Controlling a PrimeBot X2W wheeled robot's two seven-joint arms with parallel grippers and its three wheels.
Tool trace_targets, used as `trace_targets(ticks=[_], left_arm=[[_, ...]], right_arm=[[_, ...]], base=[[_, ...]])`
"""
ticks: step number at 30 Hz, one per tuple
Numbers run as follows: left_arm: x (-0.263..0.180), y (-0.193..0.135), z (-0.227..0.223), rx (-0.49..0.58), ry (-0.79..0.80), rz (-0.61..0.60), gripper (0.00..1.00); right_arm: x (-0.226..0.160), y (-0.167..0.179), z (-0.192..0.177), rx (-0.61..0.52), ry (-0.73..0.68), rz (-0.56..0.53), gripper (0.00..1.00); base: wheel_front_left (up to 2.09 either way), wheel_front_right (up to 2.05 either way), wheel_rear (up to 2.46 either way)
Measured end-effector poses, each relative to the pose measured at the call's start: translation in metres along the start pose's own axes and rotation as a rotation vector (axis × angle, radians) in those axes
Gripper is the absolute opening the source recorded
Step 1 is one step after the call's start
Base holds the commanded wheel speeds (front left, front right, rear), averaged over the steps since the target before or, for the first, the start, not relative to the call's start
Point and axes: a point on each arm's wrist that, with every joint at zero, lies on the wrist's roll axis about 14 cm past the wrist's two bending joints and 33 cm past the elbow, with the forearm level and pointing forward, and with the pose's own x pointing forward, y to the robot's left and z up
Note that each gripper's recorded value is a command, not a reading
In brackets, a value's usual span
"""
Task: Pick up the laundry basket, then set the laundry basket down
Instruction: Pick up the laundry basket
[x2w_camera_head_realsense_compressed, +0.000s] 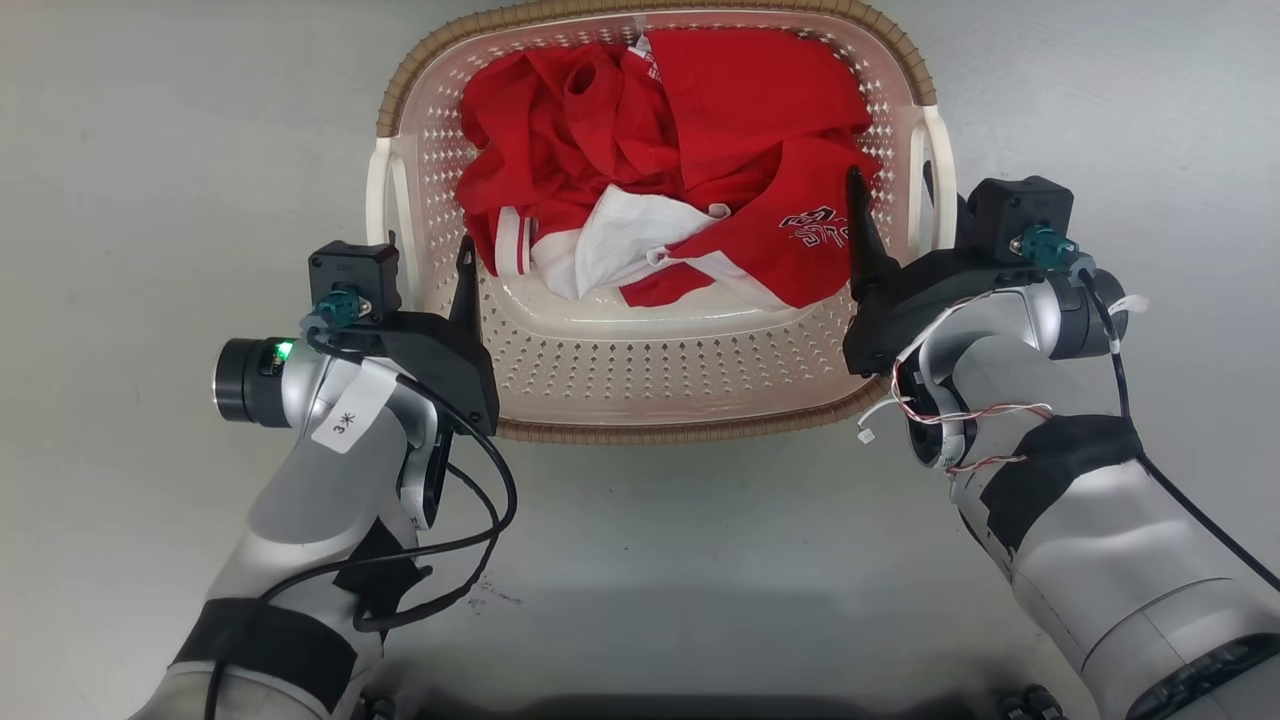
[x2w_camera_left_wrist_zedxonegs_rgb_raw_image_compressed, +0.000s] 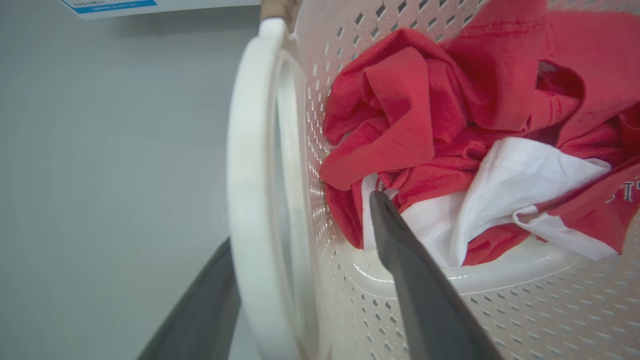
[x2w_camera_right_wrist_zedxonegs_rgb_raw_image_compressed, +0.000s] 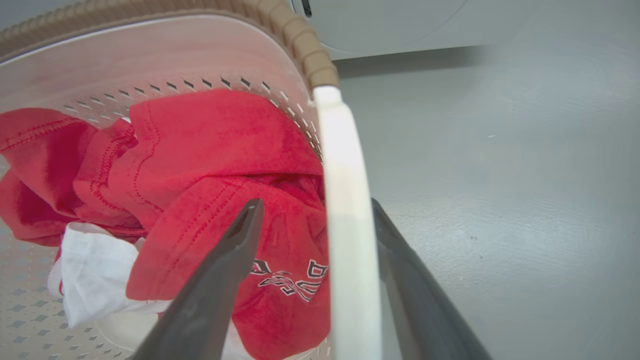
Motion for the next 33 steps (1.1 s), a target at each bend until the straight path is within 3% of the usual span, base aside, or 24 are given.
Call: trace_targets(ticks=[1,2,3,4,5,6,7,9,33], left_arm=[[0.000,0.000,-0.001,-0.003,0.003,0.000,1.00],[0.000,0.000,-0.001,-0.009,0.005,0.001,0.84],[0.000,-0.001,-0.002,-0.010,0.007,-0.001,0.84],[0.000,-0.001,-0.002,-0.008,0.007,-0.003,0.47],[0.000,-0.002,-0.002,-0.006,0.008,-0.004,0.25],[0.001,-0.001,-0.001,-0.001,0.008,0.000,0.18],[0.001,0.003,0.000,0.008,0.008,0.008,0.00],[0.001,0.003,0.001,0.019,0.007,0.004,0.00],[-0.016,-0.011,0.021,0.042,-0.026,-0.026,0.00]], right_arm=[[0.000,0.000,0.000,0.000,0.002,0.001,1.00],[0.000,0.000,-0.001,0.001,0.003,0.001,0.99],[0.001,0.001,-0.001,-0.001,0.003,0.002,0.80],[0.001,0.000,0.000,-0.003,0.003,0.001,0.64],[0.002,0.000,0.001,-0.004,0.003,0.000,0.58],[0.003,-0.001,0.002,-0.005,0.002,-0.003,0.41],[0.002,-0.005,0.001,-0.010,0.005,-0.013,0.32],[0.002,-0.009,-0.001,-0.015,0.012,-0.023,0.00],[-0.019,-0.011,0.015,-0.022,0.009,-0.042,0.00]], base=[[0.00,0.00,0.00],[0.00,0.00,0.00],[0.00,0.00,0.00],[0.00,0.00,0.00],[0.00,0.00,0.00],[0.00,0.00,0.00],[0.00,0.00,0.00],[0.00,0.00,0.00],[0.00,0.00,0.00]])
